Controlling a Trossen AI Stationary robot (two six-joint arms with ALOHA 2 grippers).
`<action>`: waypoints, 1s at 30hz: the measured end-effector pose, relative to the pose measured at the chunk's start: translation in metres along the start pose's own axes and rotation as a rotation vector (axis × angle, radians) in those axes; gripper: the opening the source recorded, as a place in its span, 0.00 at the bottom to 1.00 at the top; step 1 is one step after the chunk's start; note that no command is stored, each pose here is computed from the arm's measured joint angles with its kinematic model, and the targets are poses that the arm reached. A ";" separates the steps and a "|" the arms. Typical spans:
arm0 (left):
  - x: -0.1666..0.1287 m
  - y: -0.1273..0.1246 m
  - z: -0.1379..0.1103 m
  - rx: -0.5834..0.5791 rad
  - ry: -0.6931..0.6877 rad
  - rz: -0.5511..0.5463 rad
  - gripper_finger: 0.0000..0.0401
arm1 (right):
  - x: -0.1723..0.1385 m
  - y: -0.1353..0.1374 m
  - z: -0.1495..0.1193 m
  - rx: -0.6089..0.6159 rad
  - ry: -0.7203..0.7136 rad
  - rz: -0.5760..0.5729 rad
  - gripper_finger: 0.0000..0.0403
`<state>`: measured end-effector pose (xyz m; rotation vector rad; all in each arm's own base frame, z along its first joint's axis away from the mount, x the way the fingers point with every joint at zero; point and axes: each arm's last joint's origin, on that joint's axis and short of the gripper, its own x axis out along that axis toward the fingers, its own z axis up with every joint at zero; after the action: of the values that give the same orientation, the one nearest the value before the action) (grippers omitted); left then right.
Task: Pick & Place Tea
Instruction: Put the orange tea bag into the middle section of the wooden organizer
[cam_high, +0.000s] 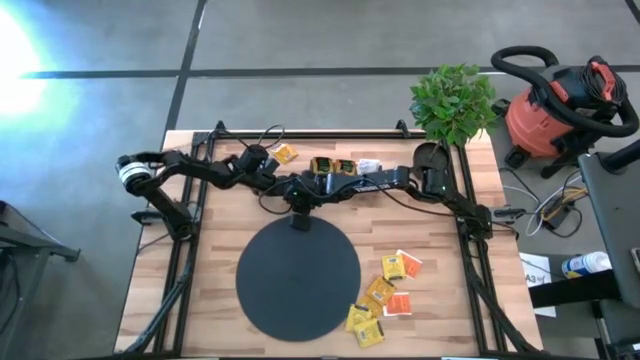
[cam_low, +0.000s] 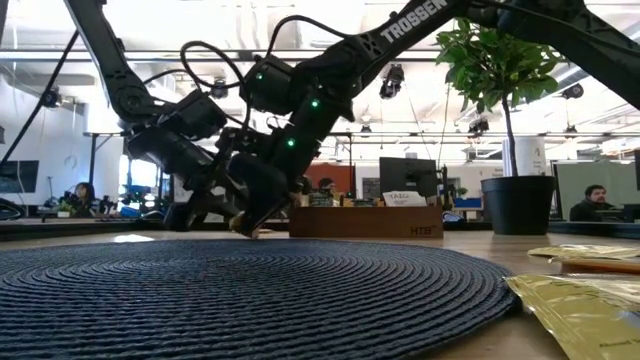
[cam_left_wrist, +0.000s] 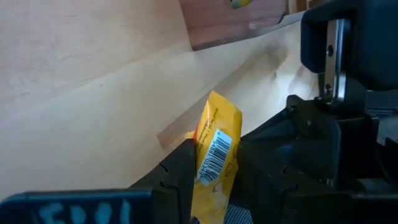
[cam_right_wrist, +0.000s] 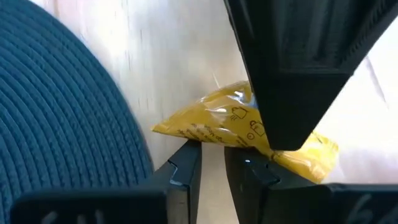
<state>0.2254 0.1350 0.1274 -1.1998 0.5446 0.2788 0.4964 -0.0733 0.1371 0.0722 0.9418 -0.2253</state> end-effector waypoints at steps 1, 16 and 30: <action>-0.001 -0.001 0.000 -0.003 -0.005 -0.001 0.29 | -0.001 0.000 0.001 0.000 -0.004 0.001 0.17; -0.026 -0.019 0.000 0.026 -0.082 -0.062 0.29 | -0.009 -0.001 0.010 -0.002 -0.049 -0.018 0.17; -0.051 -0.027 -0.013 0.098 -0.026 -0.011 0.29 | -0.034 -0.003 0.021 0.015 -0.085 -0.056 0.17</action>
<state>0.1924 0.1173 0.1735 -1.1027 0.5236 0.2552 0.4930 -0.0746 0.1775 0.0491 0.8585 -0.2853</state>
